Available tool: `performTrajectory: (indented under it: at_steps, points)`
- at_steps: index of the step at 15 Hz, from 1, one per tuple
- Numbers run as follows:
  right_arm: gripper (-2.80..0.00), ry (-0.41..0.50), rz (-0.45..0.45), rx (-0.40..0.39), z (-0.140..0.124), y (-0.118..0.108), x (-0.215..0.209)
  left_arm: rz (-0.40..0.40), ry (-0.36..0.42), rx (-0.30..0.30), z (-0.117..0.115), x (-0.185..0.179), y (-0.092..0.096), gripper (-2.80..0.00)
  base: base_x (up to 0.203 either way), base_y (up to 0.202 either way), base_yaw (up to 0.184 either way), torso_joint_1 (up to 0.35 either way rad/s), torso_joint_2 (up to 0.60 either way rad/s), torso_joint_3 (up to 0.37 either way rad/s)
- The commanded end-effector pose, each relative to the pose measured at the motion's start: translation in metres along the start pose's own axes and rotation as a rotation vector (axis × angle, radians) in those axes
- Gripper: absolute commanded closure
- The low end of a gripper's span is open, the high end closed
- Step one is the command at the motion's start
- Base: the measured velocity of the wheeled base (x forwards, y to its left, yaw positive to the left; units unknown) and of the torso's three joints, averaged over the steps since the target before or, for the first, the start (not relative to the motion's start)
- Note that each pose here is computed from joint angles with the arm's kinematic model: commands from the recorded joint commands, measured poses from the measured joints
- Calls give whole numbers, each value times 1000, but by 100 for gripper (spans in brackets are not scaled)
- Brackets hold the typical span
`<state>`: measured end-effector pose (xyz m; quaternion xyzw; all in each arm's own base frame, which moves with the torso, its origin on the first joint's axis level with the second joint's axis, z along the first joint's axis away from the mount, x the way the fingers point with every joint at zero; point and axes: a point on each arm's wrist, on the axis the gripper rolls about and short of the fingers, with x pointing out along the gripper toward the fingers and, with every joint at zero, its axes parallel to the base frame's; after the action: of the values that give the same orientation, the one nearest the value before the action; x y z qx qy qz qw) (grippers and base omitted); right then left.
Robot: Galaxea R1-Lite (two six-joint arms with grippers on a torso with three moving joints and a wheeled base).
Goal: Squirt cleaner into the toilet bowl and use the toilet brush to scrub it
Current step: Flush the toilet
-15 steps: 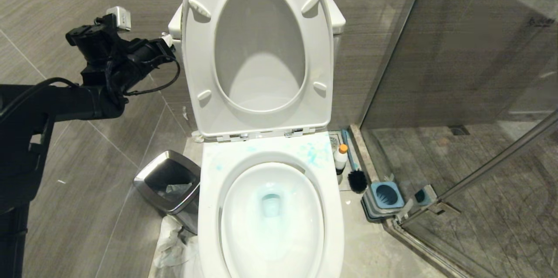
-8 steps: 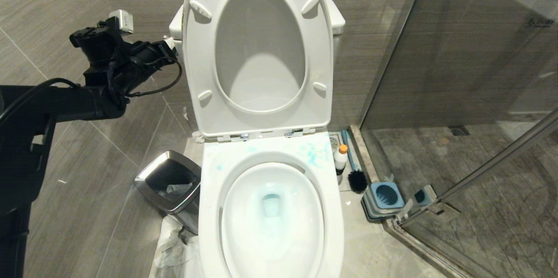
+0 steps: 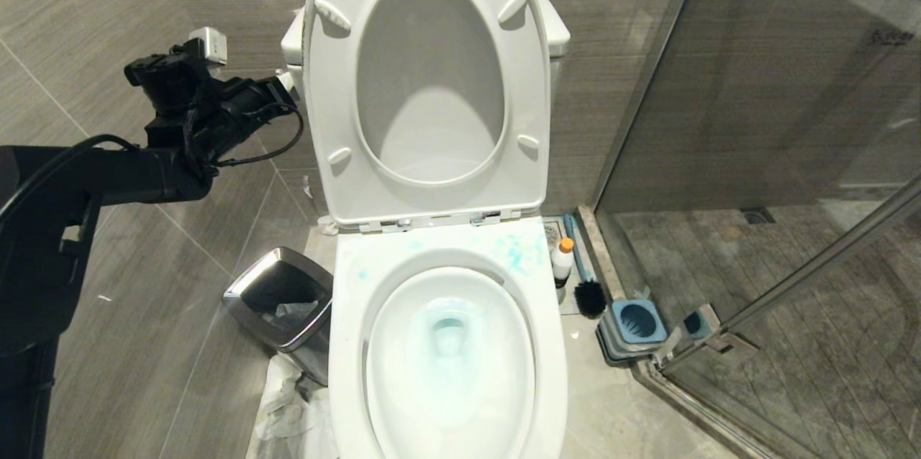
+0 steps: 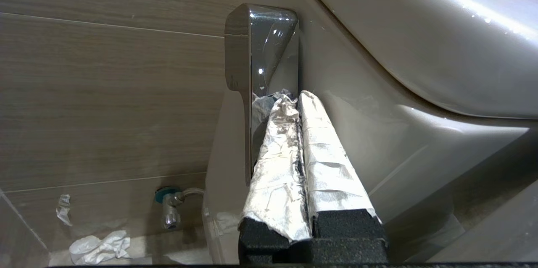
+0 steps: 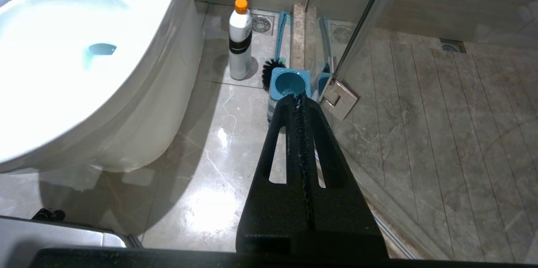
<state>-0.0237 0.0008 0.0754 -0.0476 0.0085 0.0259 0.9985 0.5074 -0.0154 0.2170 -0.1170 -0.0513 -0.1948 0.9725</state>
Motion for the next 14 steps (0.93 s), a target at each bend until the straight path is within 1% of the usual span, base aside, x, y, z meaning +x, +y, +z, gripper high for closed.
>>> performTrajectory:
  at_steps: [1, 3, 7, 14]
  points:
    - [0, 0, 1, -1, 0, 0, 0, 3, 1, -1, -4, 1, 3, 0, 0, 0, 0, 0, 0, 0]
    - [0, 2, 1, -1, 0, 0, 0, 0, -12, 6, 2, -1, 0, 0, 0, 0, 0, 0, 0, 0]
    - [0, 2, 2, -1, 0, 0, 0, -12, -52, 19, 24, -6, -8, 0, 0, 0, 0, 0, 0, 0]
    - [0, 2, 2, -1, 0, 0, 0, -23, -90, 41, 44, -13, -16, 0, 0, 0, 0, 0, 0, 0]
